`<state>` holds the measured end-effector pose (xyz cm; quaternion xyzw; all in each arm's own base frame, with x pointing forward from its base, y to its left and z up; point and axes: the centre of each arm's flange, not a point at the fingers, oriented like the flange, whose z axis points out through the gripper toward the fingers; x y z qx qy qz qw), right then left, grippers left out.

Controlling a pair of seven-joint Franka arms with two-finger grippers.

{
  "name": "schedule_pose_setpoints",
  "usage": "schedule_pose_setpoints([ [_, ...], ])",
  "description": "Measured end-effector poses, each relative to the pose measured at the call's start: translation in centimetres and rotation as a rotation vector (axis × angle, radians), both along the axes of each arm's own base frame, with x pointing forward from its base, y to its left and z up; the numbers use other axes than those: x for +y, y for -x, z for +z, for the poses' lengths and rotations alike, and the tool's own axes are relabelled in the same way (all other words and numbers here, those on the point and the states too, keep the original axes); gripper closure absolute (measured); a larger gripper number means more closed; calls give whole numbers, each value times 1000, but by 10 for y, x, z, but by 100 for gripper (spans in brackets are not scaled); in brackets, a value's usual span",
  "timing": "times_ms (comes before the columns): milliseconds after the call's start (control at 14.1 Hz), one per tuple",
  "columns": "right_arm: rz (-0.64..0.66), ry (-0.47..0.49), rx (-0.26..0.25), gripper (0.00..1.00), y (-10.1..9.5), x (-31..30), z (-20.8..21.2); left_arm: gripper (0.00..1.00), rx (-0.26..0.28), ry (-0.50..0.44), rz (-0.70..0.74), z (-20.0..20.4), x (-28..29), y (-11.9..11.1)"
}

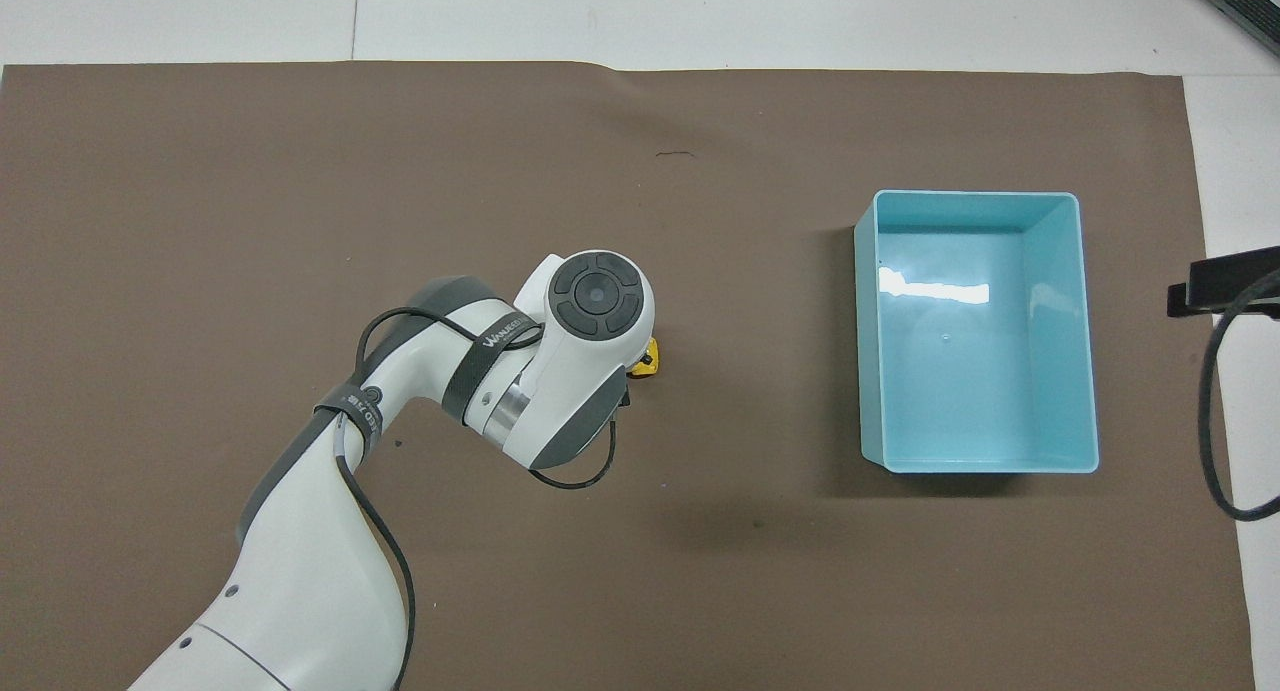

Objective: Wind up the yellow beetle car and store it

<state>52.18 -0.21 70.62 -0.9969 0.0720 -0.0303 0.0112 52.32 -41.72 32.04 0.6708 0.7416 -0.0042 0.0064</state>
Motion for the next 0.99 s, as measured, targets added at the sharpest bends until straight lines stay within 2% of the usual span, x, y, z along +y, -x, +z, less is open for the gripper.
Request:
schedule_pose_setpoints([
  [992,0,0,0,0,0,0,0,58,20,-30,-24,-1,23,-6],
])
